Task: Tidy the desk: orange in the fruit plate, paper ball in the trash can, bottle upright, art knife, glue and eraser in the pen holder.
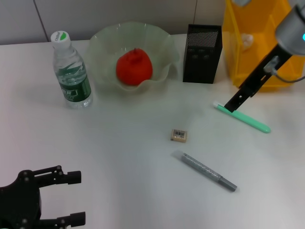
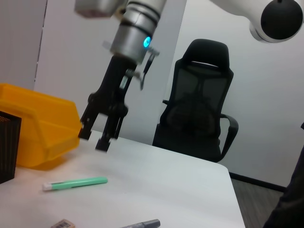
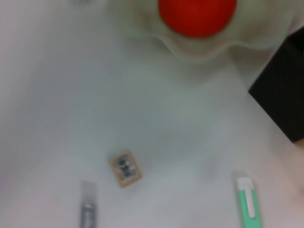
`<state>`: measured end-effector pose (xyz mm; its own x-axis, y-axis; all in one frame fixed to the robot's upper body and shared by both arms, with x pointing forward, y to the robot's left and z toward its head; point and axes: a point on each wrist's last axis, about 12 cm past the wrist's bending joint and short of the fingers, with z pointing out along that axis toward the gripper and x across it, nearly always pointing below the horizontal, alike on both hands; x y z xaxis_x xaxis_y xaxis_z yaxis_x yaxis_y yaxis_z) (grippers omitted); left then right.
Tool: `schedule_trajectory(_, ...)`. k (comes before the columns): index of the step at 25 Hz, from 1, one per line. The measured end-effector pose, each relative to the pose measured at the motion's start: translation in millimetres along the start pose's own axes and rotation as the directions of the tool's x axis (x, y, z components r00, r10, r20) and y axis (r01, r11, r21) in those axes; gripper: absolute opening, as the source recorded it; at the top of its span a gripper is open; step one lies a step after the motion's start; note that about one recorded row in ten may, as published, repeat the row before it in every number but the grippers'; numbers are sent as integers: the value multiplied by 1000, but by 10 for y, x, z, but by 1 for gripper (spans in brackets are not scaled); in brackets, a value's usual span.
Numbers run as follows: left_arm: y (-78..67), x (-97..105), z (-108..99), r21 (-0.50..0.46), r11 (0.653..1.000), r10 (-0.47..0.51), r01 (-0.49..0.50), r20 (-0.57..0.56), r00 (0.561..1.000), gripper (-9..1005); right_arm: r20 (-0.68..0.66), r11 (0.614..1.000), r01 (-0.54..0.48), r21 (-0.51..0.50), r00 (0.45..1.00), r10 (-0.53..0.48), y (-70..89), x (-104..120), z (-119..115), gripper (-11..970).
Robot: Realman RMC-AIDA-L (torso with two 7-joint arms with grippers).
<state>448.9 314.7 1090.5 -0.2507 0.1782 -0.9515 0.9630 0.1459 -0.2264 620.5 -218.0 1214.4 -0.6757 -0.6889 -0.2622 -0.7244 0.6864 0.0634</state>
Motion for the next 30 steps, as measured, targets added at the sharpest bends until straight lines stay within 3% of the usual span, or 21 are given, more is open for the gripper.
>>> schedule_trajectory(3, -1, 0, 7, 1, 1000, 1, -1, 1, 1000, 787, -51, 998, 9, 56, 999, -6, -67, -24, 232, 787)
schedule_trajectory(8, 6, -5, 12, -2, 1000, 4, -4, -1, 1000, 787, -76, 997, 7, 80, 997, -1, -96, -28, 412, 786)
schedule_trajectory(30, 47, -5, 83, -16, 1000, 5, -5, 4, 1000, 786, -24, 992, -14, 129, 1000, 17, -189, 8, 799, 783)
